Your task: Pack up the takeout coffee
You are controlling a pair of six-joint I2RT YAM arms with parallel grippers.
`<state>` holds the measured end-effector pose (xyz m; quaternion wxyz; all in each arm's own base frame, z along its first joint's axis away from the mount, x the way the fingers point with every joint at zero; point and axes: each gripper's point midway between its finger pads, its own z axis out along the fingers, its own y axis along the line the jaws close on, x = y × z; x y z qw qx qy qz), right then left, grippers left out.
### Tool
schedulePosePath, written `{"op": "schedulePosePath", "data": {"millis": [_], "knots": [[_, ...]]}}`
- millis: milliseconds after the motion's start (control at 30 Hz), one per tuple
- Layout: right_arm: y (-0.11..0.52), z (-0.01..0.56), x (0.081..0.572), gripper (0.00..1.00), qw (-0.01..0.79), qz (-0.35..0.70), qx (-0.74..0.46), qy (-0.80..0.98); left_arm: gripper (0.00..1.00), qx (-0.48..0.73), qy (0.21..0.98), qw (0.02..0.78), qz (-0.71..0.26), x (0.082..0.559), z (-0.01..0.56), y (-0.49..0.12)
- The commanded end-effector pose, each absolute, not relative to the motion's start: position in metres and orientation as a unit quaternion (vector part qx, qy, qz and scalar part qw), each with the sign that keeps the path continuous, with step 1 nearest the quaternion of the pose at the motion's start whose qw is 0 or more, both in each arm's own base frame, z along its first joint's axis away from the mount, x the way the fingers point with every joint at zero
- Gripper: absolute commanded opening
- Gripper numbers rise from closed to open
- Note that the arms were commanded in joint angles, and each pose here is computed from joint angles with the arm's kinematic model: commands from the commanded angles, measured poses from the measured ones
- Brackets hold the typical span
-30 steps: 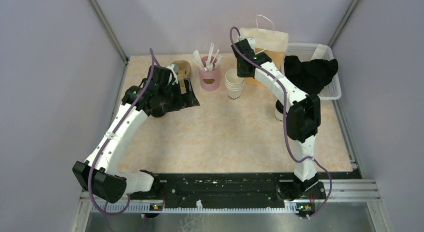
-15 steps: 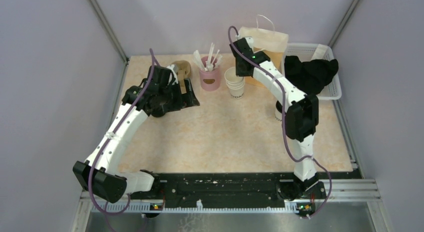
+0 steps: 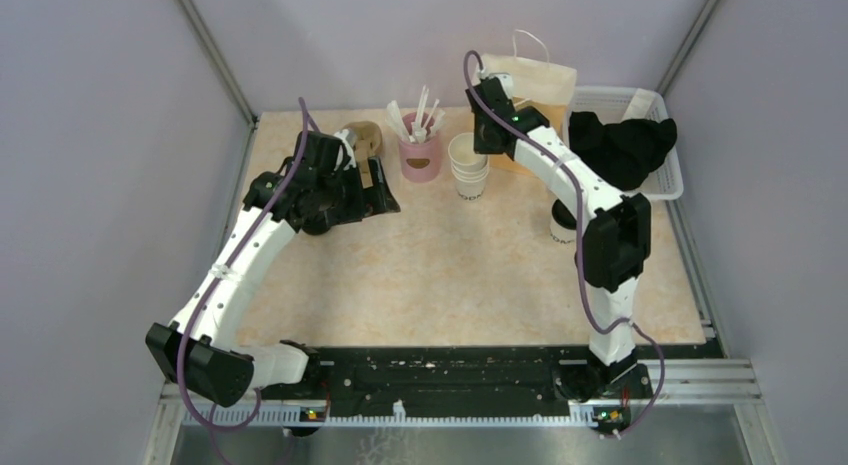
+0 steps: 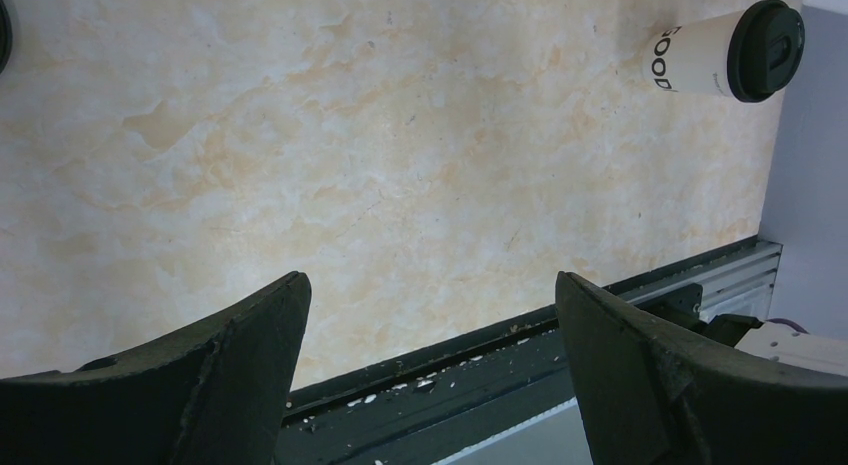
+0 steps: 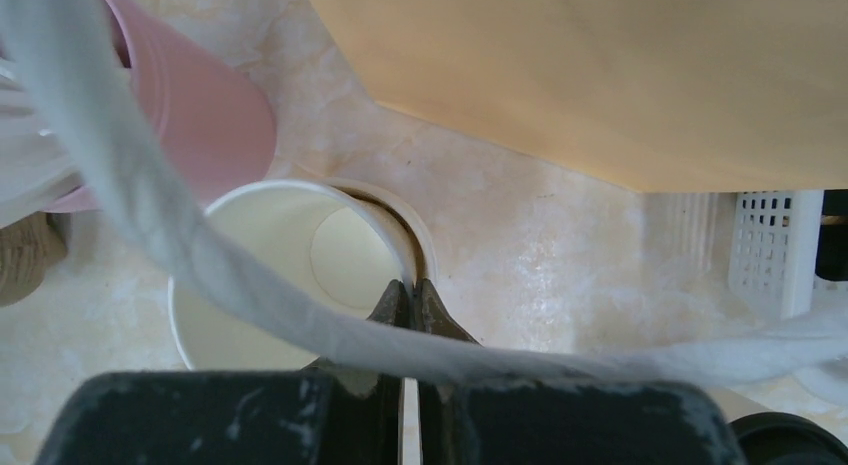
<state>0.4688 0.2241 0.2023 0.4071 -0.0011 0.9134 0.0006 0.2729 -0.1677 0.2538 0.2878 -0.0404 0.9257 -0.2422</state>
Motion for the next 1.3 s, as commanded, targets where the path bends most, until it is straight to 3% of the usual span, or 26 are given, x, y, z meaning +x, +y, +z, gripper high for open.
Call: {"op": "schedulePosePath", "data": {"millis": [0, 300, 533, 667, 867, 1267], "knots": [[0.223, 0.275, 0.467, 0.00, 0.479, 0.044, 0.024, 0.876, 0.98, -0.031, 0.910, 0.322, -0.260, 0.276, 0.274, -0.169], [0.219, 0.319, 0.451, 0.00, 0.507, 0.058, 0.005, 0.860, 0.98, -0.030, 0.906, 0.328, -0.266, 0.278, 0.281, -0.171], [0.248, 0.344, 0.393, 0.00, 0.514, 0.063, -0.130, 0.846, 0.98, -0.040, 0.915, 0.312, -0.254, 0.280, 0.271, -0.168], [0.287, 0.321, 0.327, 0.00, 0.485, 0.094, -0.237, 0.837, 0.98, -0.054, 0.935, 0.295, -0.190, 0.288, 0.250, -0.144], [0.321, 0.267, 0.265, 0.00, 0.412, 0.215, -0.297, 0.834, 0.98, -0.135, 0.939, 0.289, -0.126, 0.315, 0.231, -0.075], [0.320, 0.180, 0.255, 0.00, 0.372, 0.196, -0.371, 0.828, 0.79, -0.242, 0.929, 0.279, -0.031, 0.382, 0.162, 0.036]]}}
